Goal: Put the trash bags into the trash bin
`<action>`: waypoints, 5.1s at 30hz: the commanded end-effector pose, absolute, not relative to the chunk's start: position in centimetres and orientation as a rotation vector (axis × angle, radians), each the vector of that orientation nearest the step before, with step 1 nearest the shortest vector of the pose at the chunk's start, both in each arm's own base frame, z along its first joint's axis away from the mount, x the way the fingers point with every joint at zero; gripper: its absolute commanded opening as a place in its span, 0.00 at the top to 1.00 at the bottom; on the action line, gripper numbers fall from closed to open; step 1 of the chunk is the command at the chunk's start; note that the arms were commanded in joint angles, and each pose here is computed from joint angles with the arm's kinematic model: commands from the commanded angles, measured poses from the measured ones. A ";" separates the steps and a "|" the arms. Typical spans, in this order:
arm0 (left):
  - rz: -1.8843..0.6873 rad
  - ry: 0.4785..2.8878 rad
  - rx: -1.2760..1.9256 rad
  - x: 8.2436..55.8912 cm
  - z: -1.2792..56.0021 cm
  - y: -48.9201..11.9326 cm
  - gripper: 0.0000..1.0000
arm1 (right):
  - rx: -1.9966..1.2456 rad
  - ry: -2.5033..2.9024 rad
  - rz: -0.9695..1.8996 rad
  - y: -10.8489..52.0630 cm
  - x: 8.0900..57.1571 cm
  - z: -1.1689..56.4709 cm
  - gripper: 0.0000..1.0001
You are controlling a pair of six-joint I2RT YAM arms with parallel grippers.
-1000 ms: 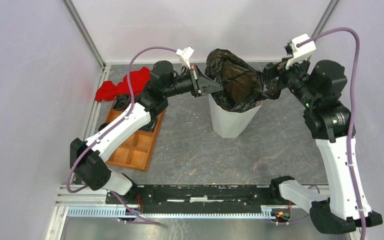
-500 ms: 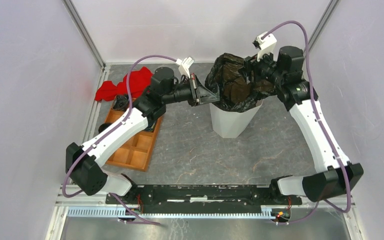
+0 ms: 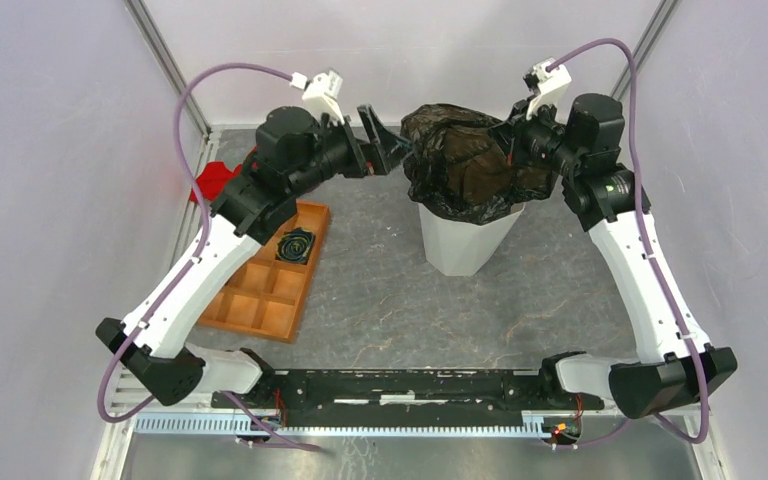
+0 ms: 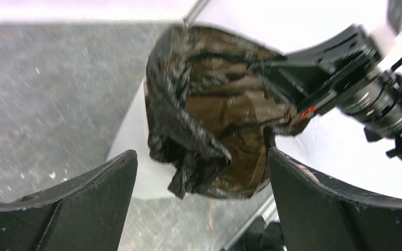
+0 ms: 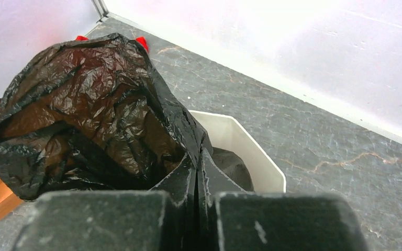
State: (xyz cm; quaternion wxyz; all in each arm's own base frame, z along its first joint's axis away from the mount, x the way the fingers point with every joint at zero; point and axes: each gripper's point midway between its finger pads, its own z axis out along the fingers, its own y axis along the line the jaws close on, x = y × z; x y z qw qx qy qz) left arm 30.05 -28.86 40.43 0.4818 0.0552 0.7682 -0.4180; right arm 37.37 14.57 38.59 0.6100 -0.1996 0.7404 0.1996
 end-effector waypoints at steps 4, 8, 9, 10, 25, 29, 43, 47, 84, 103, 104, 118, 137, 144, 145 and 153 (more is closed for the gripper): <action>-0.807 1.858 0.184 34.0 41.6 -29.2 0.00 | -0.452 1.743 0.510 15.1 37.0 39.0 1.00; -0.786 1.895 0.203 34.5 40.2 -30.2 0.05 | -0.431 1.779 0.463 14.3 37.1 38.2 1.00; -0.772 1.897 0.201 34.5 39.9 -30.3 0.09 | -0.427 1.787 0.455 14.2 37.2 38.0 1.00; -0.768 1.903 0.207 34.6 39.5 -30.4 0.16 | -0.424 1.798 0.449 14.1 37.2 37.6 1.00; -0.833 2.007 0.299 35.4 35.6 -33.9 0.93 | -0.409 1.927 0.365 13.1 39.2 32.5 0.99; -0.770 1.999 0.290 35.9 35.8 -33.0 0.98 | -0.379 1.850 0.333 12.4 38.4 35.1 0.78; -0.746 1.968 0.271 36.7 36.7 -31.9 0.98 | -0.324 1.801 0.271 11.1 39.0 36.8 0.38; -0.755 1.969 0.275 36.9 36.8 -32.0 0.98 | -0.346 1.830 0.324 12.1 39.7 35.7 0.39; -0.851 2.144 0.139 42.6 27.2 -31.1 0.98 | -0.254 1.854 0.384 9.1 47.4 32.0 1.00; -0.925 2.283 0.103 40.7 21.2 -31.6 0.98 | -0.164 1.967 0.416 6.9 44.8 24.5 1.00; -0.938 2.281 0.108 40.3 21.4 -31.6 0.98 | -0.163 1.963 0.415 6.8 44.6 24.7 1.00; -0.951 2.257 0.175 36.6 24.1 -29.8 0.81 | 0.026 1.923 0.120 1.7 38.7 33.1 0.43; -0.913 2.051 0.169 30.8 32.4 -24.9 0.03 | 0.181 1.678 0.312 3.1 28.2 37.6 0.06; -1.372 1.844 0.223 27.9 36.4 -29.1 0.00 | 0.428 1.539 0.233 -0.4 28.6 36.0 0.13; -1.382 1.862 0.200 28.1 36.2 -29.2 0.00 | 0.444 1.547 0.239 -0.4 28.9 35.6 0.14; -1.594 1.906 -0.224 29.7 34.7 -29.7 0.02 | 0.364 1.541 0.389 2.3 30.8 35.3 0.37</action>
